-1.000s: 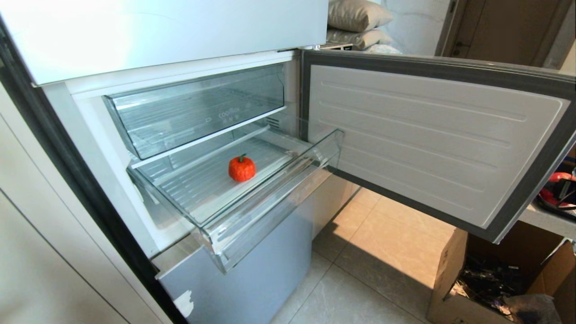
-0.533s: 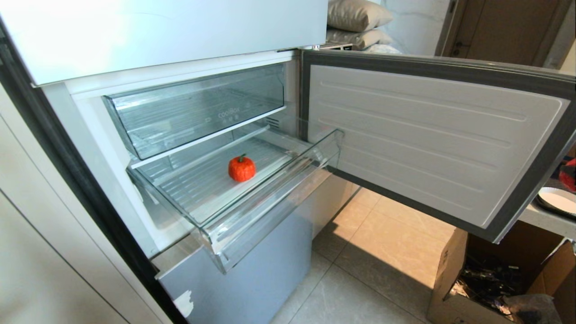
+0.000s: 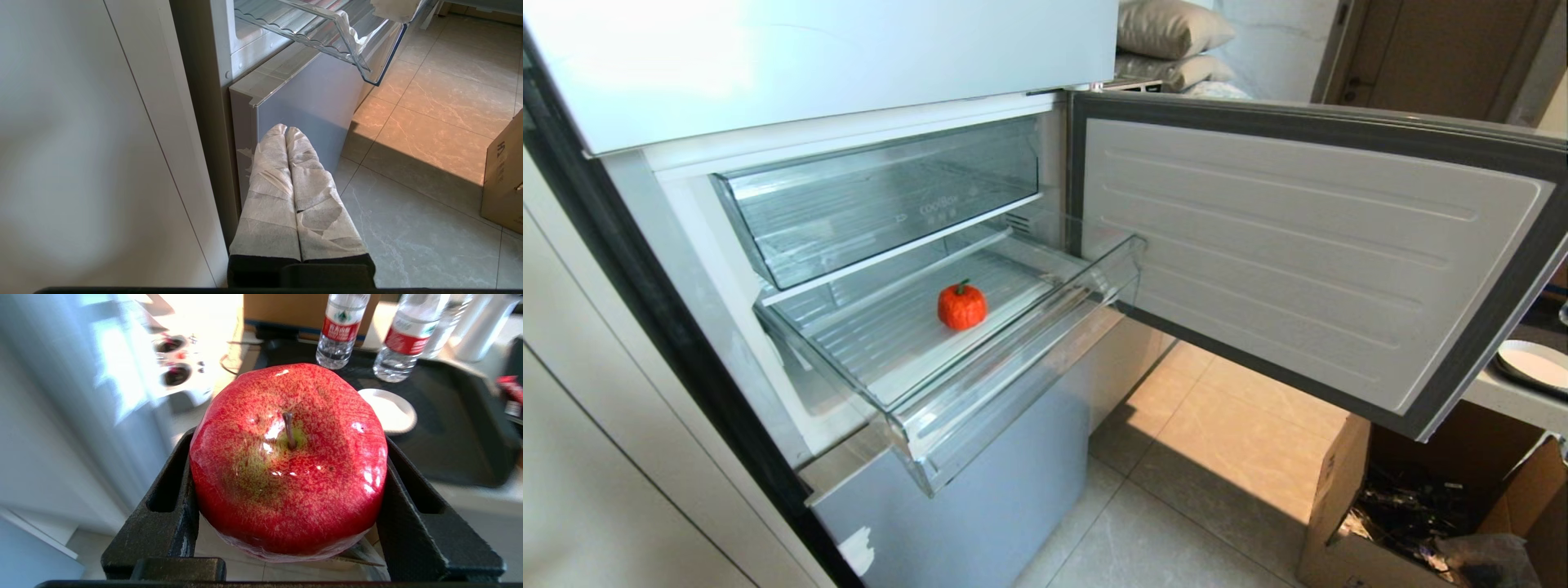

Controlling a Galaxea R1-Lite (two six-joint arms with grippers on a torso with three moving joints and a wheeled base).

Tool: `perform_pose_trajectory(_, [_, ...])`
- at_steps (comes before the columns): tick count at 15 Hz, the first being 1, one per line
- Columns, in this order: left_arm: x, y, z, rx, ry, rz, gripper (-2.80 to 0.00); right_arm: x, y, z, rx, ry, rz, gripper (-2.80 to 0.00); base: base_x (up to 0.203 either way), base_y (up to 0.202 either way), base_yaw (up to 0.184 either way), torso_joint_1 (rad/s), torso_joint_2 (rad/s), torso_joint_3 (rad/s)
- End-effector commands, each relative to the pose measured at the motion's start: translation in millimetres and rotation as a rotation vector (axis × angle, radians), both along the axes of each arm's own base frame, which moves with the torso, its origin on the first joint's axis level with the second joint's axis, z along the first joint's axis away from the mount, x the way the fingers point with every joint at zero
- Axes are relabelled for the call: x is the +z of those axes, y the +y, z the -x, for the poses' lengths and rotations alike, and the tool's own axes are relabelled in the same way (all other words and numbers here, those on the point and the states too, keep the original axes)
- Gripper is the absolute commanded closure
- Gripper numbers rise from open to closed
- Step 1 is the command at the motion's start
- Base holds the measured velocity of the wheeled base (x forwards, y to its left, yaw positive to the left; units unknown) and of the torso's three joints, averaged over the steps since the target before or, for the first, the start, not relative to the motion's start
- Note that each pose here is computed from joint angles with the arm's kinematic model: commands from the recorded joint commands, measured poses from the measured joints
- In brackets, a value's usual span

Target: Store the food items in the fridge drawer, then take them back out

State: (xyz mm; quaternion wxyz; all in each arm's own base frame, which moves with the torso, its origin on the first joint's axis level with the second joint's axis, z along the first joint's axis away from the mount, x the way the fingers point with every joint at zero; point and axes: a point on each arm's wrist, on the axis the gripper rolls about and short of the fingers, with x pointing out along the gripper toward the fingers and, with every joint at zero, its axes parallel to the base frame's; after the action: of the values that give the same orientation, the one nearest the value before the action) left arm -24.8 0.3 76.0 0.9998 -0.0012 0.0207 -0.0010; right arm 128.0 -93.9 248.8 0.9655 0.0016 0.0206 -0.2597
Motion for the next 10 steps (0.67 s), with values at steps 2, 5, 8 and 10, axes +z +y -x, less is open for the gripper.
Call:
perform_pose_trajectory(2, [0, 0, 0, 0.001, 0.0, 0.0, 0.0, -17, 72, 80, 0.161, -0.181, 0.119, 0.0, 0.0, 0.0, 0.0, 0.0, 0.0, 0.0])
perform_pose_trajectory(5, [0, 0, 0, 0.001, 0.0, 0.0, 0.0, -62, 95, 119, 0.446, -0.181, 0.15, 0.0, 0.0, 0.0, 0.0, 0.0, 0.0, 0.0])
perform_pose_trajectory(8, [0, 0, 0, 0.001, 0.0, 0.0, 0.0, -119, 96, 125, 0.569, -0.021, 0.112, 0.0, 0.0, 0.0, 0.0, 0.0, 0.0, 0.0])
perform_pose_trajectory(10, [0, 0, 0, 0.001, 0.0, 0.0, 0.0, -153, 96, 132, 0.597, 0.041, 0.1, 0.0, 0.0, 0.0, 0.0, 0.0, 0.0, 0.0])
